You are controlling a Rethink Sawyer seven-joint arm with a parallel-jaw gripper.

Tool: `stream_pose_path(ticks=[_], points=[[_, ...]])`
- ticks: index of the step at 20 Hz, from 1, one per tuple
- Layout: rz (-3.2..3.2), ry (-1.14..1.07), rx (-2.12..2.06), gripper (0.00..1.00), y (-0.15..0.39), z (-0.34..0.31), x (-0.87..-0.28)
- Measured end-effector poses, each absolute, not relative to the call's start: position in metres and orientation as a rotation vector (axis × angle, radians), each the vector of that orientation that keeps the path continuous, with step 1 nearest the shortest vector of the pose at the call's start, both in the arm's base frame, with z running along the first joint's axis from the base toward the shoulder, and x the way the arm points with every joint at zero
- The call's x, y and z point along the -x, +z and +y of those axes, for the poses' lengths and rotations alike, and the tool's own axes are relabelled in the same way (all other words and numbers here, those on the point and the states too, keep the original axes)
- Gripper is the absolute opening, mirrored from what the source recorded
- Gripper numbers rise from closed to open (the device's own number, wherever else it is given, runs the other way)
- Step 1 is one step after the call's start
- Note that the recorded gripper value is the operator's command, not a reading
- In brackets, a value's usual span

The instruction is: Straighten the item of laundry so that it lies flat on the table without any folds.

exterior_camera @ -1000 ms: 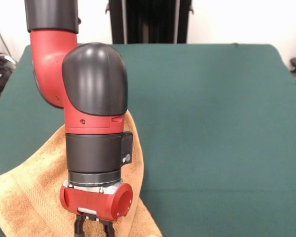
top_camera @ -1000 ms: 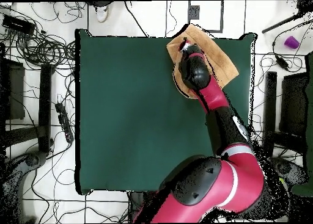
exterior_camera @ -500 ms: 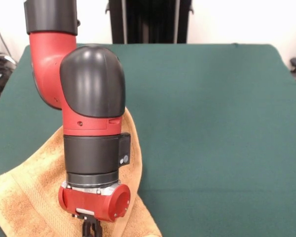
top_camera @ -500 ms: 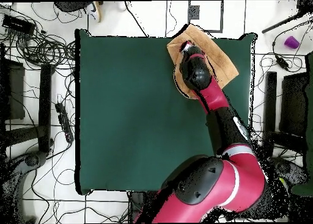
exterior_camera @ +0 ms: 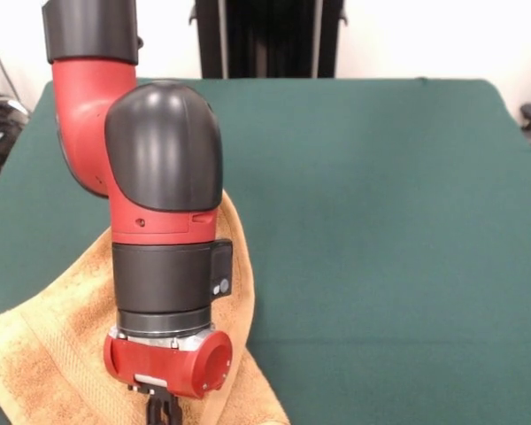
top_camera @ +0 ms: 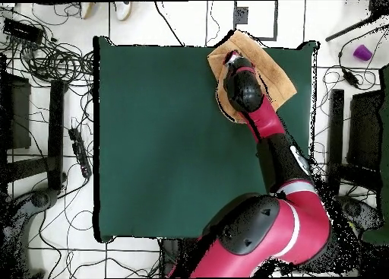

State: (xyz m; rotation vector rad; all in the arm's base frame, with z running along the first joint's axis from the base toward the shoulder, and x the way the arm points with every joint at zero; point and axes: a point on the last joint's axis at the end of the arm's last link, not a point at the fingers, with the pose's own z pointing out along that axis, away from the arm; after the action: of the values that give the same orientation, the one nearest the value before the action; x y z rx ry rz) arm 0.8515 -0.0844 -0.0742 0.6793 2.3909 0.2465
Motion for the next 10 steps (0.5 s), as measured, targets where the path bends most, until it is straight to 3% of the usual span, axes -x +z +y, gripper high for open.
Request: stream_pose_path(ticks=[10], points=[[2.347,0.173,-0.595,0.0,-0.076,-0.082,-0.836]])
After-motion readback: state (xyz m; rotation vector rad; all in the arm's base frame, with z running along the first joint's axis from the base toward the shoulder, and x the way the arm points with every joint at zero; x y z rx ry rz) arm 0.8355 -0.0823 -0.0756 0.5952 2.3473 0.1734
